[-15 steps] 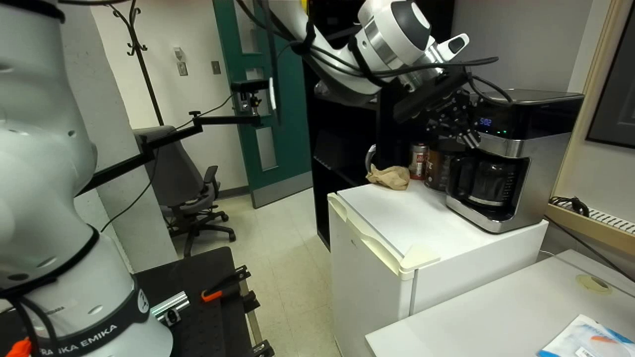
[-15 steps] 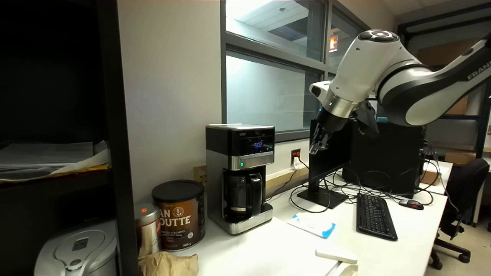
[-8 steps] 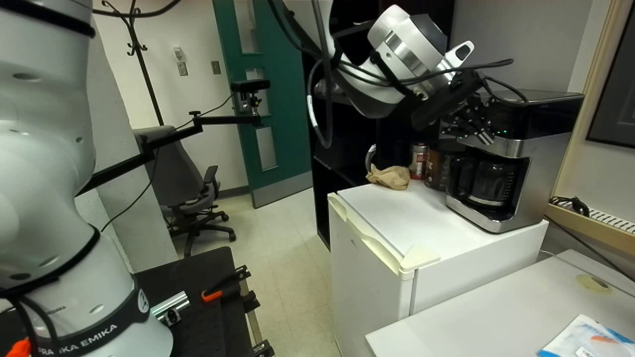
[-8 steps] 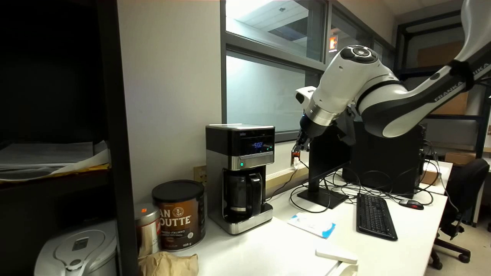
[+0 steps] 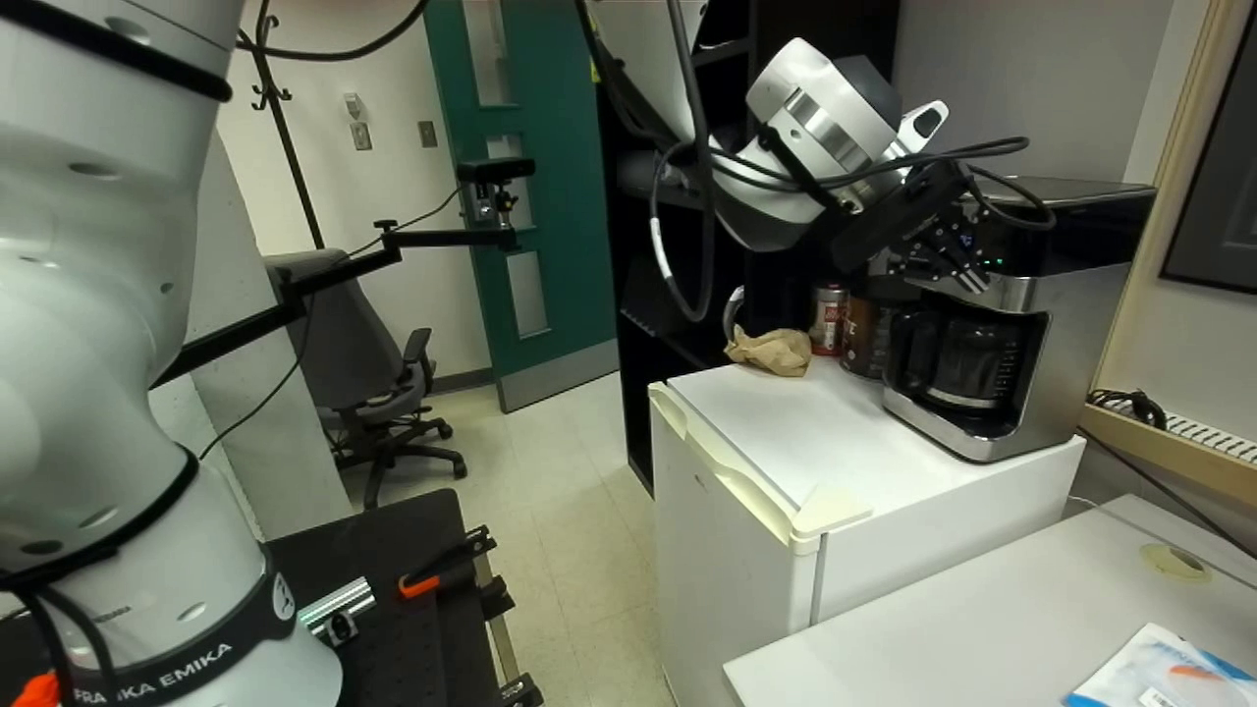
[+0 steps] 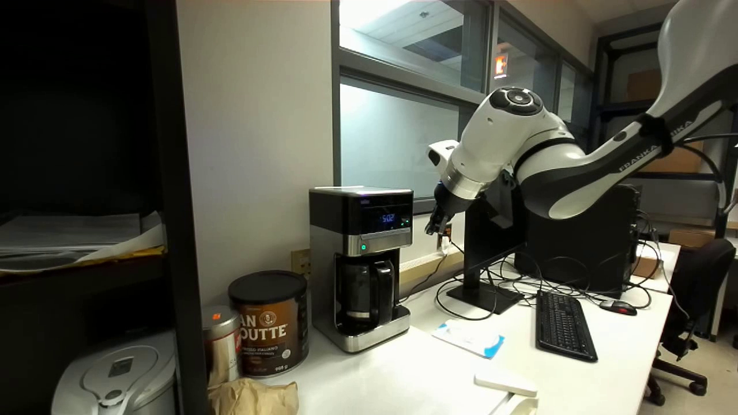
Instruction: Press a button on the coffee maker
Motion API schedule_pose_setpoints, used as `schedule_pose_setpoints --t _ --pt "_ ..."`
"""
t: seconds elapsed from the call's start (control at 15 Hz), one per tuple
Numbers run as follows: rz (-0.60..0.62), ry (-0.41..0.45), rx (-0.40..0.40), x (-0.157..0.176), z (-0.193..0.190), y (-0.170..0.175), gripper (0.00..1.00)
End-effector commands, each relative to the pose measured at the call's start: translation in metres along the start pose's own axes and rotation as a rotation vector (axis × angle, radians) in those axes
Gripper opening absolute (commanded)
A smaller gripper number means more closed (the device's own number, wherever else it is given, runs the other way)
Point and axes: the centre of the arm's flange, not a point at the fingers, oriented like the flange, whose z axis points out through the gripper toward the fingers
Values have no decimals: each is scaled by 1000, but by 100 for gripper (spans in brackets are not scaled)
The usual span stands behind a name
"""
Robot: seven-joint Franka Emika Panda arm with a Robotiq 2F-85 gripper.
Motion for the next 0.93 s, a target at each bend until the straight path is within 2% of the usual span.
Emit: schedule_pose_setpoints --t 0.0,0.87 --pt "11 44 -15 15 16 0 0" --pt "19 111 0 27 28 1 0"
